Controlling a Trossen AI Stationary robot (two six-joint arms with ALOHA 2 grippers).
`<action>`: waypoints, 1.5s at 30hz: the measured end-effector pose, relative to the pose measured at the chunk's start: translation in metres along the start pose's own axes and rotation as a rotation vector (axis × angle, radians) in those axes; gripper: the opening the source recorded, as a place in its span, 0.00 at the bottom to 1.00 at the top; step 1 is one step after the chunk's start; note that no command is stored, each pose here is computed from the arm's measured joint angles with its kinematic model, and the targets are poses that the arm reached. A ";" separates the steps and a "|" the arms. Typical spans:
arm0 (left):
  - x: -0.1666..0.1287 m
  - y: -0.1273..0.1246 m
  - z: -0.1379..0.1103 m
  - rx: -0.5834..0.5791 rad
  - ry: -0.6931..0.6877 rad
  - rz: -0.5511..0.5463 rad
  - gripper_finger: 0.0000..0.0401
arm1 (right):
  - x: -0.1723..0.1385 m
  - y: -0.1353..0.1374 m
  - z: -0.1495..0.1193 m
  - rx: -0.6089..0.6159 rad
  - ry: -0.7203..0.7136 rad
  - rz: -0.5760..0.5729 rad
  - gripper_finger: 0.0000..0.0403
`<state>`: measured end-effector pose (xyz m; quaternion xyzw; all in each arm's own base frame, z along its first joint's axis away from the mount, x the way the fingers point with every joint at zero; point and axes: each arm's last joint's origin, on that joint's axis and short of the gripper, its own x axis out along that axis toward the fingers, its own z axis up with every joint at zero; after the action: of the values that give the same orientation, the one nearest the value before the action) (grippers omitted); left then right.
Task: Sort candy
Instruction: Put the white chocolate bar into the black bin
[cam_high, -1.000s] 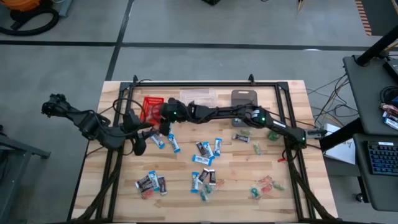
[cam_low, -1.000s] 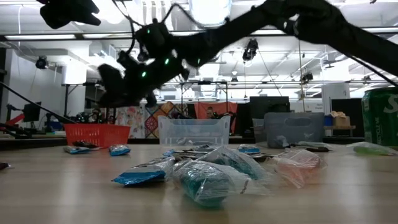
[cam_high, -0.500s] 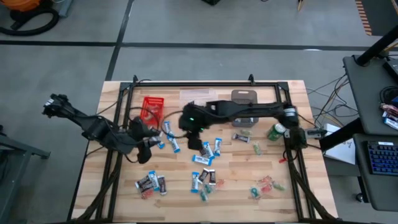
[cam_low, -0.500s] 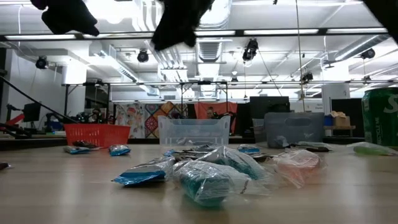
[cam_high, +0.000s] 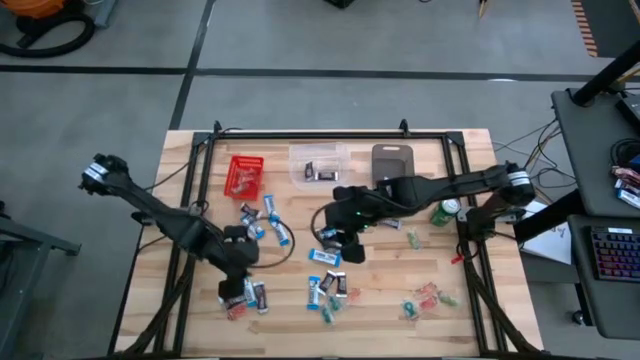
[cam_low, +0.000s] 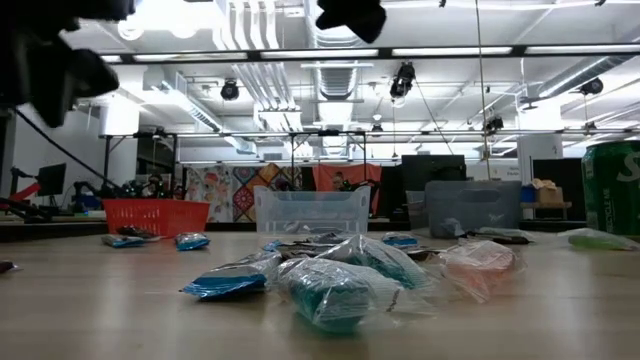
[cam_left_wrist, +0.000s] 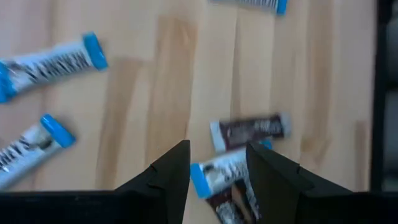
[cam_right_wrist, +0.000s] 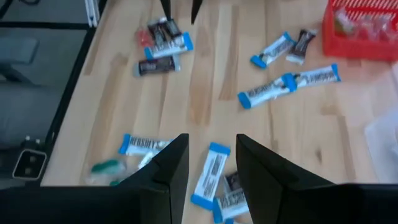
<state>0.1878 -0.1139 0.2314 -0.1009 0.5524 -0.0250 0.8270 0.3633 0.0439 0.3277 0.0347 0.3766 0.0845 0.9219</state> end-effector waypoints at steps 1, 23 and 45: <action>0.005 -0.002 -0.001 0.020 0.037 -0.005 0.35 | -0.002 0.000 -0.002 0.005 0.000 -0.001 0.30; 0.059 -0.039 -0.027 0.410 0.249 0.165 0.54 | 0.005 0.003 -0.020 0.055 0.061 0.006 0.30; 0.092 -0.039 -0.032 0.446 0.314 0.251 0.44 | 0.007 0.007 -0.022 0.048 0.077 0.011 0.30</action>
<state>0.1966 -0.1710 0.1436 0.1573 0.6626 -0.0586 0.7300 0.3521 0.0520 0.3078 0.0558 0.4134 0.0817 0.9052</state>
